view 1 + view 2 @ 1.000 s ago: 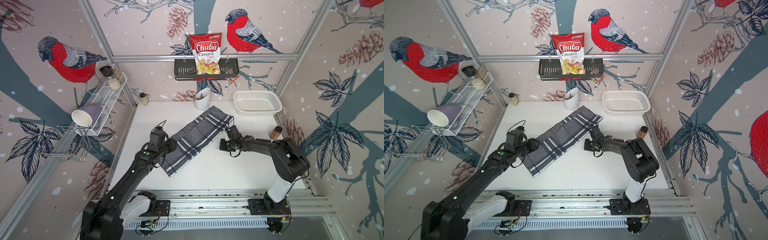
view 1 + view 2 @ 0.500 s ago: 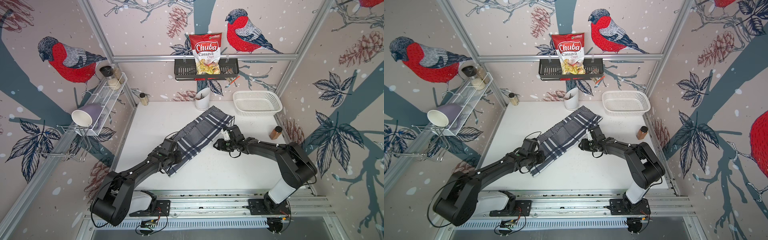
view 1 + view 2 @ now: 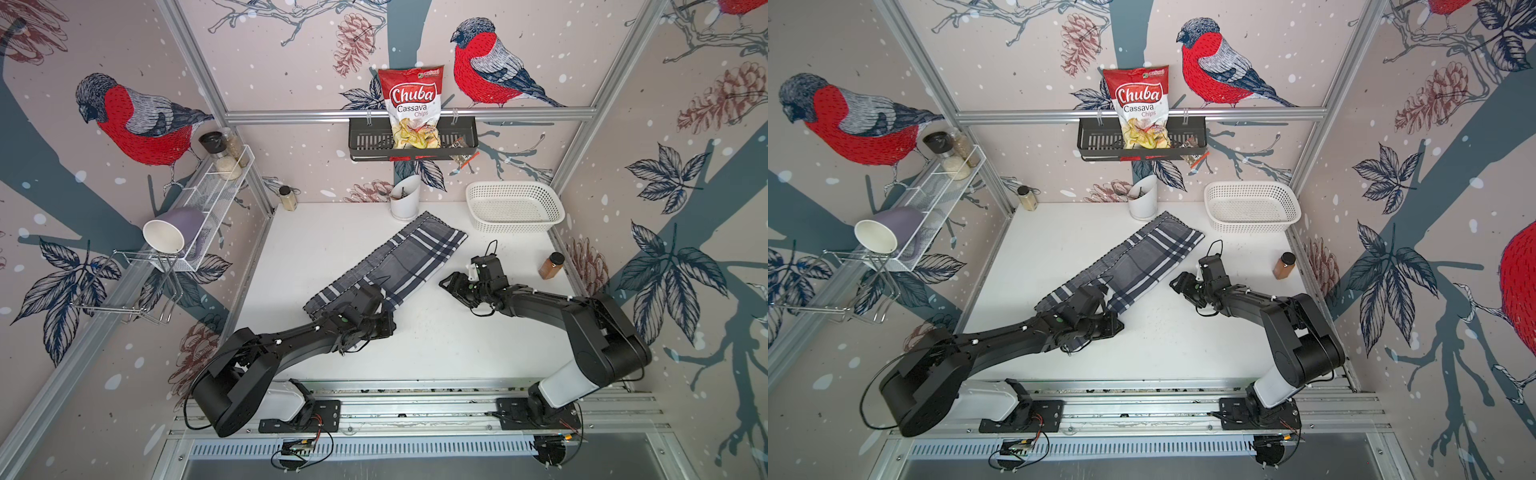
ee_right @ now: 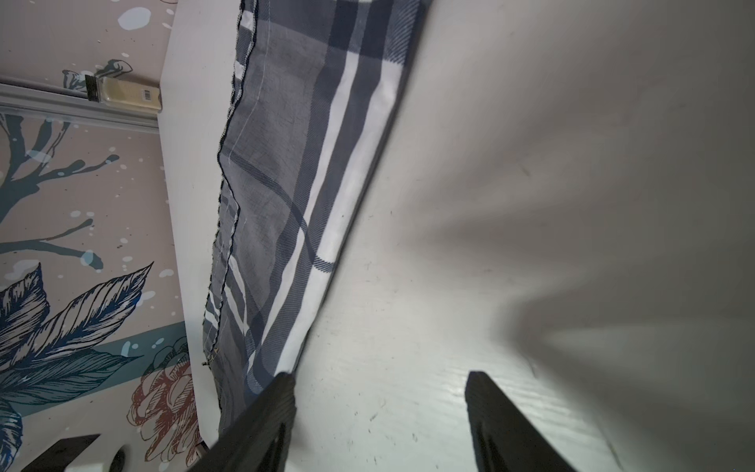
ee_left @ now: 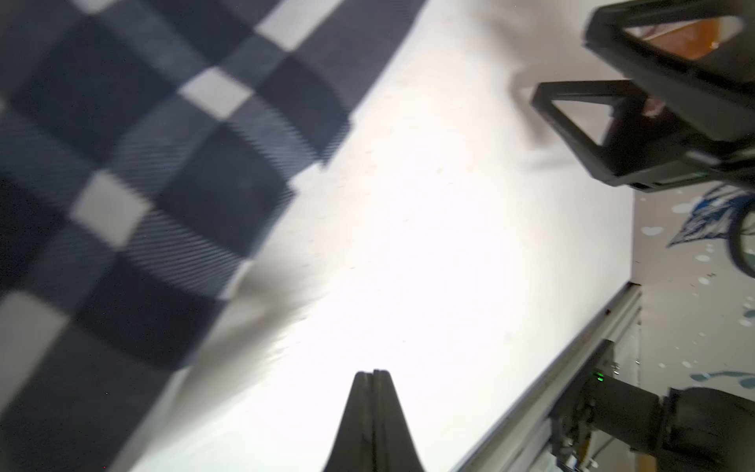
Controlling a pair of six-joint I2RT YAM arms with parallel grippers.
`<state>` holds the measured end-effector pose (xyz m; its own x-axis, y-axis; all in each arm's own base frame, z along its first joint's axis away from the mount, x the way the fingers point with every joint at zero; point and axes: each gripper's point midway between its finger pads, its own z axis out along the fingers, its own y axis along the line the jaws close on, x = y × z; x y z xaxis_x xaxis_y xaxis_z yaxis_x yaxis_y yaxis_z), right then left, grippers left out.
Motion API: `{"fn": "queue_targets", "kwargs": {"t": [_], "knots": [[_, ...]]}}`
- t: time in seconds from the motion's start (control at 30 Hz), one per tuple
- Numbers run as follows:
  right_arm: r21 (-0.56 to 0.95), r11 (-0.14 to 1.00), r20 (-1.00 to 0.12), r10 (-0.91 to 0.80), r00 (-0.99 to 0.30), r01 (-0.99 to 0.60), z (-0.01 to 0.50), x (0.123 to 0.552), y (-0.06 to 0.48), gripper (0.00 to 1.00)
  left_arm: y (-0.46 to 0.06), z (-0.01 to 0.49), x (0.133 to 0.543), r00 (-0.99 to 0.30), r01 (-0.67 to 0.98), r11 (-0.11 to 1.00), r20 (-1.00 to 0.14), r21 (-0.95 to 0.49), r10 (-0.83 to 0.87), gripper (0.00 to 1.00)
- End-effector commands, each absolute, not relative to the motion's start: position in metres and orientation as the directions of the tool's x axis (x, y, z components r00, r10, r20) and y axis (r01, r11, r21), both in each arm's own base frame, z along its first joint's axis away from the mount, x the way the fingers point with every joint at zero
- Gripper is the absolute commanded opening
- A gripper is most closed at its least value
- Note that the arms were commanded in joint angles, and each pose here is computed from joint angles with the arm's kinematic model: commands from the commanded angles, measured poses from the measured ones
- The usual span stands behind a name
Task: Roll up the pillowcase
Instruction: Adjust the pillowcase at the center of the board.
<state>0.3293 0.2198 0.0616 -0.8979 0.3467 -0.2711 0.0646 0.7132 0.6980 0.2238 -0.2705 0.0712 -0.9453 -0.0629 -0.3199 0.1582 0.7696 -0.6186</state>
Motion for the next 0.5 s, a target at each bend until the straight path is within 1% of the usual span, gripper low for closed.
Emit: {"fn": "queue_targets", "kwargs": {"t": [0.0, 0.07, 0.13, 0.17, 0.2, 0.27, 0.37, 0.47], "knots": [[0.715, 0.699, -0.271, 0.249, -0.93, -0.021, 0.066, 0.32, 0.24, 0.71, -0.274, 0.099, 0.238, -0.917, 0.162, 0.756, -0.379, -0.634, -0.121, 0.05], [0.719, 0.692, -0.25, 0.18, -0.951, -0.058, 0.063, 0.31, 0.263, 0.71, -0.256, 0.122, 0.253, -0.875, 0.148, 0.768, -0.444, -0.623, -0.192, 0.08], [0.733, 0.675, -0.226, 0.124, -0.966, -0.085, 0.057, 0.297, 0.289, 0.71, -0.222, 0.141, 0.273, -0.823, 0.09, 0.792, -0.493, -0.605, -0.283, 0.14], [0.743, 0.664, -0.213, 0.113, -0.97, -0.086, 0.054, 0.292, 0.299, 0.72, -0.204, 0.146, 0.282, -0.798, 0.057, 0.799, -0.509, -0.598, -0.323, 0.19], [0.761, 0.644, -0.197, 0.115, -0.974, -0.077, 0.052, 0.288, 0.311, 0.71, -0.182, 0.149, 0.291, -0.776, 0.015, 0.807, -0.516, -0.59, -0.363, 0.22], [0.804, 0.593, -0.163, 0.141, -0.977, -0.048, 0.047, 0.283, 0.33, 0.71, -0.145, 0.149, 0.302, -0.753, -0.06, 0.812, -0.508, -0.581, -0.419, 0.22], [0.825, 0.565, -0.156, 0.187, -0.97, -0.024, 0.041, 0.287, 0.346, 0.68, -0.105, 0.146, 0.307, -0.725, -0.133, 0.819, -0.508, -0.558, -0.464, 0.24], [0.84, 0.542, -0.173, 0.222, -0.959, -0.026, 0.041, 0.297, 0.356, 0.6, -0.082, 0.141, 0.303, -0.71, -0.176, 0.813, -0.501, -0.555, -0.495, 0.27]]}}
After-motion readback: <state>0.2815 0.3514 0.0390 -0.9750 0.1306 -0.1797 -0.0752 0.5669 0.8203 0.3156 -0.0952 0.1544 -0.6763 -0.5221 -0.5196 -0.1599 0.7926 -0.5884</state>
